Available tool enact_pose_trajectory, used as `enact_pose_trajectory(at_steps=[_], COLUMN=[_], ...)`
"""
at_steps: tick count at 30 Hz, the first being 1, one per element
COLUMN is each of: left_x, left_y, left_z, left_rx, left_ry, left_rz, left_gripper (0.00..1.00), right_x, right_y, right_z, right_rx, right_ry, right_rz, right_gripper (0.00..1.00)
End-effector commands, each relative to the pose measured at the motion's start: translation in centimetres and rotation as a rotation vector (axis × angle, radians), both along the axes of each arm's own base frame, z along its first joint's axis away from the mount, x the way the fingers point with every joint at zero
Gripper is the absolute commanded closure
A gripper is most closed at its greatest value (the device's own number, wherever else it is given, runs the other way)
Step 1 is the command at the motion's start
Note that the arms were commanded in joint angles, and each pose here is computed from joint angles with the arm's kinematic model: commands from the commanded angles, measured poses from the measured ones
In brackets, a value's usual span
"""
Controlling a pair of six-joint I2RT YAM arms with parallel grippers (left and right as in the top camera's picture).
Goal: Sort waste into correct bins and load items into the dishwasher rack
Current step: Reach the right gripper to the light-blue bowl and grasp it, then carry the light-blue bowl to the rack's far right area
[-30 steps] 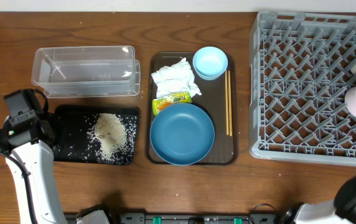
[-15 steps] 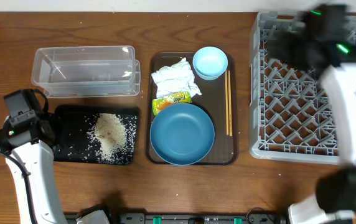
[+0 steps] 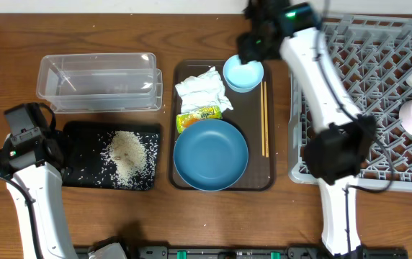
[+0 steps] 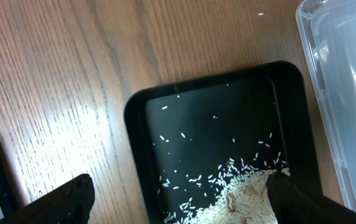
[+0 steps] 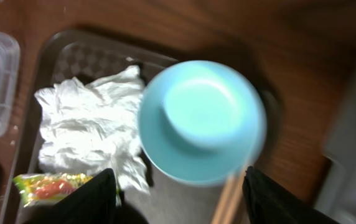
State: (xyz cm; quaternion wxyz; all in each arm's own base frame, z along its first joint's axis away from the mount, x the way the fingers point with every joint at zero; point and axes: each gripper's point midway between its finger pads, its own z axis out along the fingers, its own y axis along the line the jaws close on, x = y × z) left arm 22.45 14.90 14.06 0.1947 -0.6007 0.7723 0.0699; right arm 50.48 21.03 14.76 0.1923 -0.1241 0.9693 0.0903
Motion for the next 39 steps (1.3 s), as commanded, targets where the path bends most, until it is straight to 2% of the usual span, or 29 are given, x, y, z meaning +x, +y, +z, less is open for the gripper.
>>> enact_pose_trajectory(at_steps=[1, 5, 12, 14, 21, 23, 27, 31, 34, 39], left_x=[0.2, 0.2, 0.2, 0.2, 0.2, 0.2, 0.2, 0.2, 0.2, 0.2], left_y=[0.4, 0.4, 0.4, 0.4, 0.4, 0.4, 0.4, 0.4, 0.4, 0.4], left_z=[0.6, 0.6, 0.6, 0.6, 0.6, 0.6, 0.6, 0.6, 0.6, 0.6], left_rx=[0.011, 0.011, 0.011, 0.011, 0.011, 0.011, 0.011, 0.011, 0.011, 0.011], left_ry=[-0.017, -0.018, -0.018, -0.017, -0.017, -0.018, -0.018, -0.018, -0.017, -0.017], left_rz=[0.016, 0.016, 0.016, 0.016, 0.016, 0.016, 0.016, 0.016, 0.016, 0.016], left_gripper=[0.09, 0.09, 0.09, 0.09, 0.09, 0.09, 0.09, 0.09, 0.09, 0.09], right_x=[0.0, -0.7, -0.8, -1.0, -1.3, -1.4, -1.8, -2.1, -2.0, -2.5], right_y=[2.6, 4.9, 3.5, 3.5, 4.0, 4.0, 4.0, 2.2, -0.8, -9.3], right_z=[-3.1, -6.3, -10.8, -11.0, -9.9, -8.9, -5.1, 1.0, 5.5, 12.1], right_rx=[-0.049, -0.081, -0.354, -0.379, -0.365, -0.354, -0.317, -0.272, -0.231, -0.147], right_ry=[0.005, 0.036, 0.025, 0.026, 0.015, 0.010, -0.013, -0.067, -0.120, -0.170], right_rz=[0.093, 0.157, 0.134, 0.136, 0.130, 0.123, 0.106, 0.037, -0.062, -0.315], right_gripper=[0.36, 0.38, 0.42, 0.49, 0.90, 0.99, 0.99, 0.99, 0.99, 0.99])
